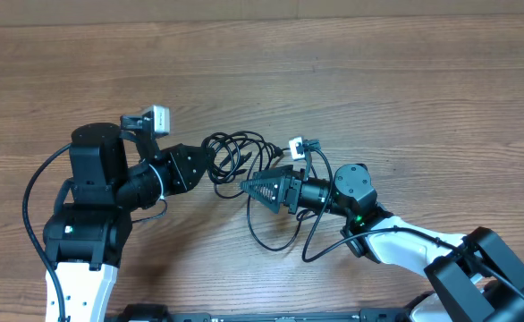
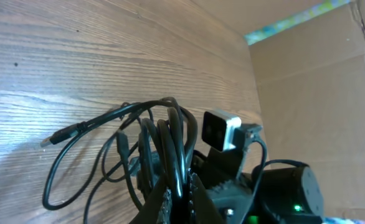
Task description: Untangle cables
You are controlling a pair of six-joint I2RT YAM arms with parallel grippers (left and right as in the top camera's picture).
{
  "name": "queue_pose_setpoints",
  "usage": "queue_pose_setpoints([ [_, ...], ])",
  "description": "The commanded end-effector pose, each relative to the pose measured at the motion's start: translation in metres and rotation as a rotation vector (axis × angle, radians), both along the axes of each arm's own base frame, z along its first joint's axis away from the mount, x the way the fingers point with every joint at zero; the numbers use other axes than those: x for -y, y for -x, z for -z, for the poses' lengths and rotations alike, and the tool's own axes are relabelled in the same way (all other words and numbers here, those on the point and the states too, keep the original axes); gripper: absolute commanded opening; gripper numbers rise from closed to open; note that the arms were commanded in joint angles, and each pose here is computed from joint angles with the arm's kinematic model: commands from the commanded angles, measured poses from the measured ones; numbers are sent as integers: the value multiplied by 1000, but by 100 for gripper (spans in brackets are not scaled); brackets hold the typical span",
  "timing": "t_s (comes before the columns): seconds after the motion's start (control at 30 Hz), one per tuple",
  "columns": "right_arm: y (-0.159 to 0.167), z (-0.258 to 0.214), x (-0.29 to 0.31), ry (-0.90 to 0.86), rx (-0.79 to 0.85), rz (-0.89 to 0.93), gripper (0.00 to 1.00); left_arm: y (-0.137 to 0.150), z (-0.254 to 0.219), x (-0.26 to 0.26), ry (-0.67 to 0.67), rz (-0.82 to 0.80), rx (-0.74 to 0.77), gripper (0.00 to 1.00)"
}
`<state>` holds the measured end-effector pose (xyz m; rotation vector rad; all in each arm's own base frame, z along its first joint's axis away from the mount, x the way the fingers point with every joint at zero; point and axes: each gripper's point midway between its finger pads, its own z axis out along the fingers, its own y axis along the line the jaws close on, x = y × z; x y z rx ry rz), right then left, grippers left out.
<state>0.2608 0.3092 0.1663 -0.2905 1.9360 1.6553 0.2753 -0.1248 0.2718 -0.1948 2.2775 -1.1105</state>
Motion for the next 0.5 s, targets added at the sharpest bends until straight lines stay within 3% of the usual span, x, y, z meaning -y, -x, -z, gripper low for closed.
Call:
queue_pose_setpoints([
  [0.0,-3,0,0,30,69,15,79,3,-13,8,53,22,2,4],
  [0.47,-13,10,4,91,113,76,75,5,-30,30,104,85,46,4],
])
